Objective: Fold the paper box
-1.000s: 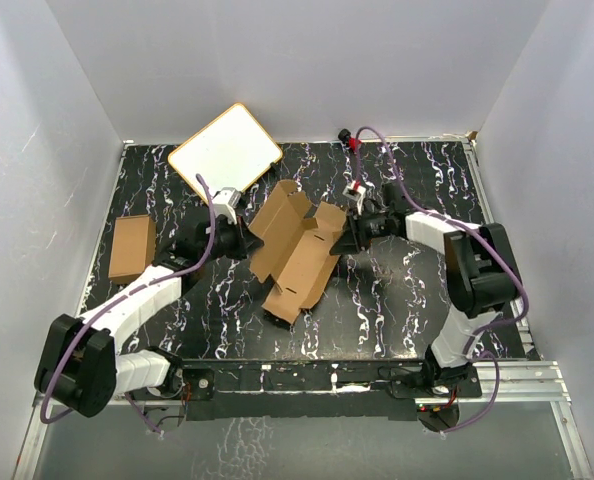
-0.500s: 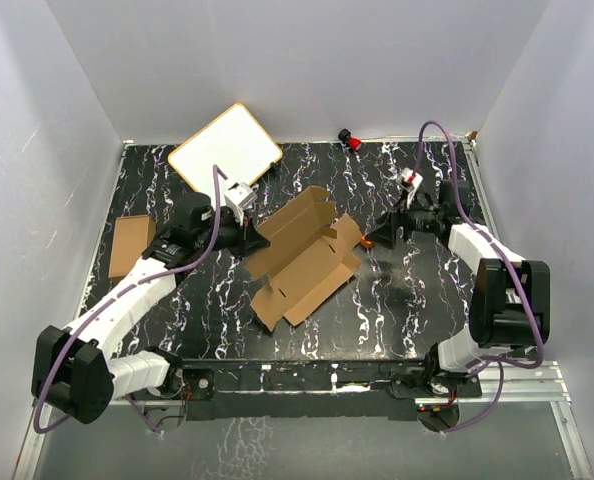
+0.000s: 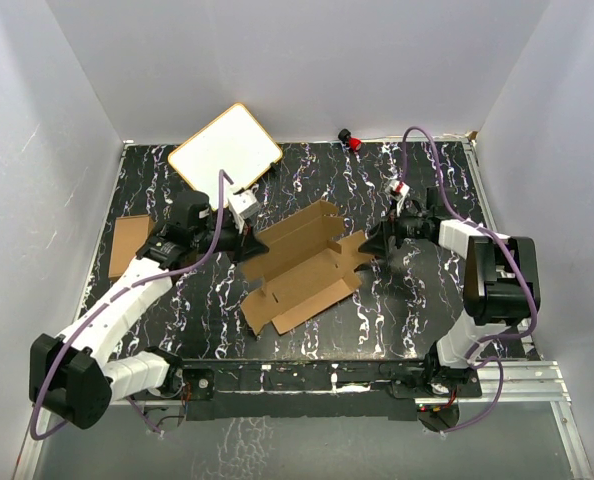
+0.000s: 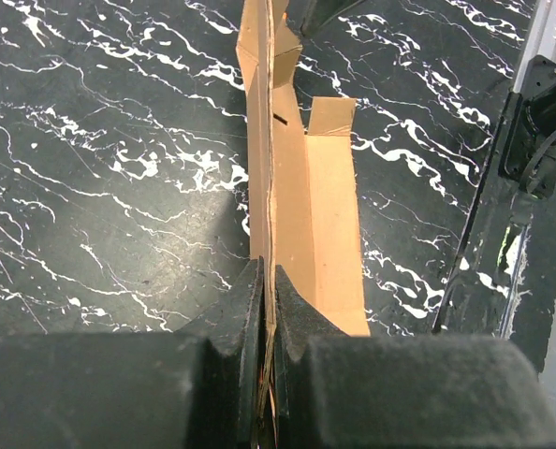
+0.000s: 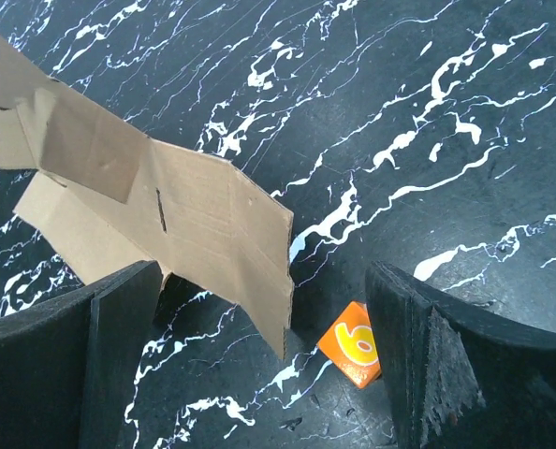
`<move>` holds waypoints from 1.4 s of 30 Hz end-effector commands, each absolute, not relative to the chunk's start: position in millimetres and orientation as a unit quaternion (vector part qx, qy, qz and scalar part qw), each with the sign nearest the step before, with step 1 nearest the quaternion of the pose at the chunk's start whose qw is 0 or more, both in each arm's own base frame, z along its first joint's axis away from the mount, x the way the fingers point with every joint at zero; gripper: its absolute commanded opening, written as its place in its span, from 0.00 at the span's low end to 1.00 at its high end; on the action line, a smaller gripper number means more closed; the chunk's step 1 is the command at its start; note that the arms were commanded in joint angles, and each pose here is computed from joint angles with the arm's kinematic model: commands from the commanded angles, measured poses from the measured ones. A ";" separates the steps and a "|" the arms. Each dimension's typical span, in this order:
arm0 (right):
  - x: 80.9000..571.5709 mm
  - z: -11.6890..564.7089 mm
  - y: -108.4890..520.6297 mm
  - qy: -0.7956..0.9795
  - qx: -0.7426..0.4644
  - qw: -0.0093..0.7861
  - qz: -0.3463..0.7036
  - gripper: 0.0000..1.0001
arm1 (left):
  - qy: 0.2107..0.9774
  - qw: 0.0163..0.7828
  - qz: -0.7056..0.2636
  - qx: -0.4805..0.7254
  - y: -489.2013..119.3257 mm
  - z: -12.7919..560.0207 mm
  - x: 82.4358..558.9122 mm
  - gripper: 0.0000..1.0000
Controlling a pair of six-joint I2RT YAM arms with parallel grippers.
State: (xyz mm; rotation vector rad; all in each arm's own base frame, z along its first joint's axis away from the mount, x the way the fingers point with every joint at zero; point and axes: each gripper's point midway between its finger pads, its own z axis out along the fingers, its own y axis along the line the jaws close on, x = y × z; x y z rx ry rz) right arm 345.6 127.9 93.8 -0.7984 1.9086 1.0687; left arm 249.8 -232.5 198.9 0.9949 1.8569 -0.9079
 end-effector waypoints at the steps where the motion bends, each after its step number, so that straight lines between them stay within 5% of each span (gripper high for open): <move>1: 355.0 112.5 135.9 0.707 -0.365 0.423 0.433 0.99 | 0.691 0.454 -0.364 0.430 -232.7 235.7 241.0 0.00; 6: 342.1 113.4 140.7 0.695 -0.375 0.401 0.464 0.91 | 0.689 0.459 -0.361 0.429 -231.4 237.0 240.4 0.00; 11: 347.6 111.3 139.7 0.702 -0.377 0.400 0.452 0.47 | 0.689 0.462 -0.358 0.429 -230.8 239.9 241.5 0.00; 18: 347.0 145.9 141.2 0.670 -0.399 0.471 0.412 0.08 | 0.693 0.472 -0.341 0.426 -228.3 248.0 249.3 0.00; 29: 363.9 182.1 164.3 0.629 -0.349 0.628 0.296 0.08 | 0.671 0.467 -0.359 0.449 -239.9 272.0 255.0 0.00; 42: 333.3 140.1 175.8 0.606 -0.429 0.599 0.300 0.08 | 0.718 0.388 -0.414 0.402 -246.5 215.3 238.2 0.00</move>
